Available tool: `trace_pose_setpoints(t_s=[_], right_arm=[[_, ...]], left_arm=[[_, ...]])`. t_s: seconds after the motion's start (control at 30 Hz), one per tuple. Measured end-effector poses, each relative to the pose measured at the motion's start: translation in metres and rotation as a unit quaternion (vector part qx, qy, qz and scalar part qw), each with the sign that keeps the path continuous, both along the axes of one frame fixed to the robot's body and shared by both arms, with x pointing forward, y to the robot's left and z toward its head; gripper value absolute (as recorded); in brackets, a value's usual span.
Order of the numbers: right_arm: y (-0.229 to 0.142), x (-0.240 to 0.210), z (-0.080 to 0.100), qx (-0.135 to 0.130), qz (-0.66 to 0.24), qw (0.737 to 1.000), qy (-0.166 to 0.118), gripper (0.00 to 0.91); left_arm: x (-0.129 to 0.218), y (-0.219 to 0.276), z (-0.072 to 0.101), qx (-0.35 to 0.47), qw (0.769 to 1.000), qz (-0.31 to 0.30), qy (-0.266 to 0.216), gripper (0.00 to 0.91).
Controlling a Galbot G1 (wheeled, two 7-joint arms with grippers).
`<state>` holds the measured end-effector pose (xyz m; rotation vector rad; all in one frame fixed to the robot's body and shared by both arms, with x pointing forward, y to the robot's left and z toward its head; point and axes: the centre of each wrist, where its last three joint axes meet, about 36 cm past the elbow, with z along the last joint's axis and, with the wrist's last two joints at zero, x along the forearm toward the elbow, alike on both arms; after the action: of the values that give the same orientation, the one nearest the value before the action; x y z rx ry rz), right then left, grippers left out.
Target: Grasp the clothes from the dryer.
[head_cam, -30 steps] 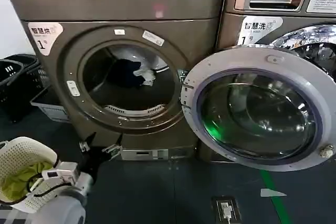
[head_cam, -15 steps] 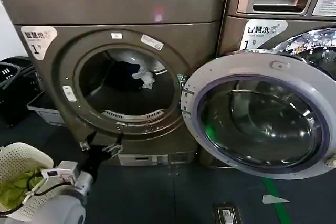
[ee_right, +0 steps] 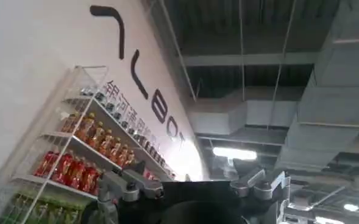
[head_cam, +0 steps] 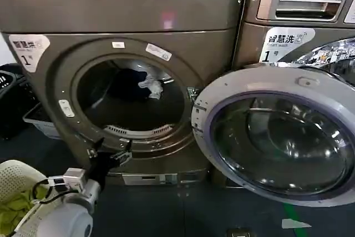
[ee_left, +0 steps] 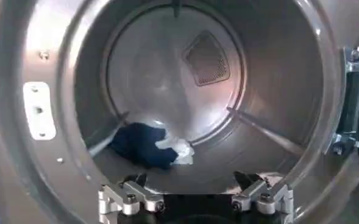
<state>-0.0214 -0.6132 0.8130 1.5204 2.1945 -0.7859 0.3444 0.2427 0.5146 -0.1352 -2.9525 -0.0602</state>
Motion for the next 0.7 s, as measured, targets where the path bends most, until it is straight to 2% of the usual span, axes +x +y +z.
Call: trace_pose_setpoints(t_s=[0.7], right_arm=[[0.0015,0.0003,0.0017,-0.002,0.003,1.000,0.001,0.907]], left_arm=[[-0.0031,0.0016,0.0013,0.000,1.000,0.003,-0.001,0.907]])
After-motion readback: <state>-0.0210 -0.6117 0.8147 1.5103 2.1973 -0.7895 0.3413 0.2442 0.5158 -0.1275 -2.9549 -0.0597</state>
